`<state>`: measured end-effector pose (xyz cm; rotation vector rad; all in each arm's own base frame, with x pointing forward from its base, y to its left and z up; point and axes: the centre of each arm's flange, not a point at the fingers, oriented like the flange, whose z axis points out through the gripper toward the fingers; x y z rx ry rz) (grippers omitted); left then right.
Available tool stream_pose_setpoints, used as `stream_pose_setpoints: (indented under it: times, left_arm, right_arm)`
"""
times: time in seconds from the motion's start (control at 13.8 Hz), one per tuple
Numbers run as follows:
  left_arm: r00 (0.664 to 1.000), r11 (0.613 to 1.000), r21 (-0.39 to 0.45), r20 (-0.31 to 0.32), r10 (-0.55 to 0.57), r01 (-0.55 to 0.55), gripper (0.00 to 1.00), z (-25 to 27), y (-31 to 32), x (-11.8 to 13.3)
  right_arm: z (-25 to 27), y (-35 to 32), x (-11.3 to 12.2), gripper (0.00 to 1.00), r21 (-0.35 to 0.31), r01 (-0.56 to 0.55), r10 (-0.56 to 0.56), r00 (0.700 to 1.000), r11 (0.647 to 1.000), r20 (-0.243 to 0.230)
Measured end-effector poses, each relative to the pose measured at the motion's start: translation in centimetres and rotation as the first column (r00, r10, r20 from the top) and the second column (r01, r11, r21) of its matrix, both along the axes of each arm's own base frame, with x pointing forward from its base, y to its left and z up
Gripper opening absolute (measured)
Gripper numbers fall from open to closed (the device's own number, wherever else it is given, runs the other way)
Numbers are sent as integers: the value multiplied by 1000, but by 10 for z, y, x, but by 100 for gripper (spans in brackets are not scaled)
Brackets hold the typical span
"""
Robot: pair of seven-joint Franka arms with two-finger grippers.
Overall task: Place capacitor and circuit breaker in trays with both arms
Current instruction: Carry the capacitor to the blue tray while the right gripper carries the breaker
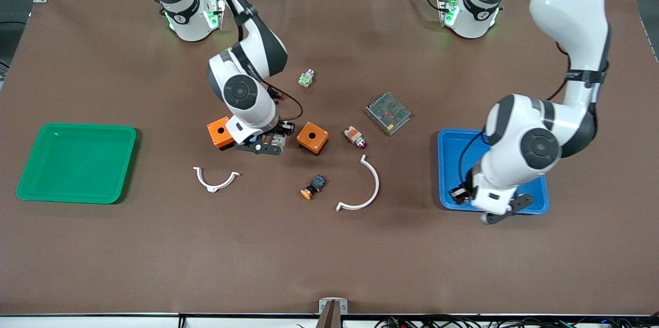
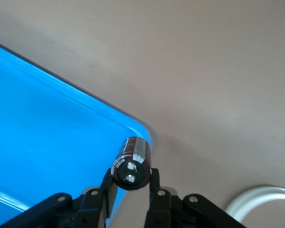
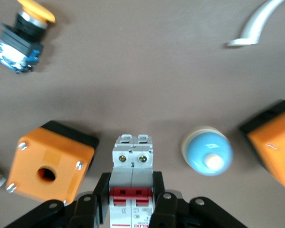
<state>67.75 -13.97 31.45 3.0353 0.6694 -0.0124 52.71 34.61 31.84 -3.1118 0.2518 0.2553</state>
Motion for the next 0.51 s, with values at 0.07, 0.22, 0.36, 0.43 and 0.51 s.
stream_pose_setpoints:
  times: [0.07,0.22,0.36,0.43,0.51]
  left_arm:
    - [1000,1000,4,-24,4,-3,31,-12,26,-2]
    - [997,1000,9,-73,17,-17,31,-34,65,-10]
    - [994,1000,13,-110,27,-26,31,-50,76,-20]
    - [992,1000,14,-125,23,-21,31,-55,74,-27]
    - [990,1000,16,-137,17,-15,31,-58,71,-33]
  right_arm:
    - [30,-13,11,40,-3,19,-19,1000,1000,-12]
    - [89,-49,37,40,1,53,-53,998,999,-27]
    - [126,-90,57,40,-1,64,-64,997,998,-36]
    - [136,-112,66,40,-12,58,-59,998,998,-39]
    - [141,-135,74,40,-20,42,-43,998,999,-43]
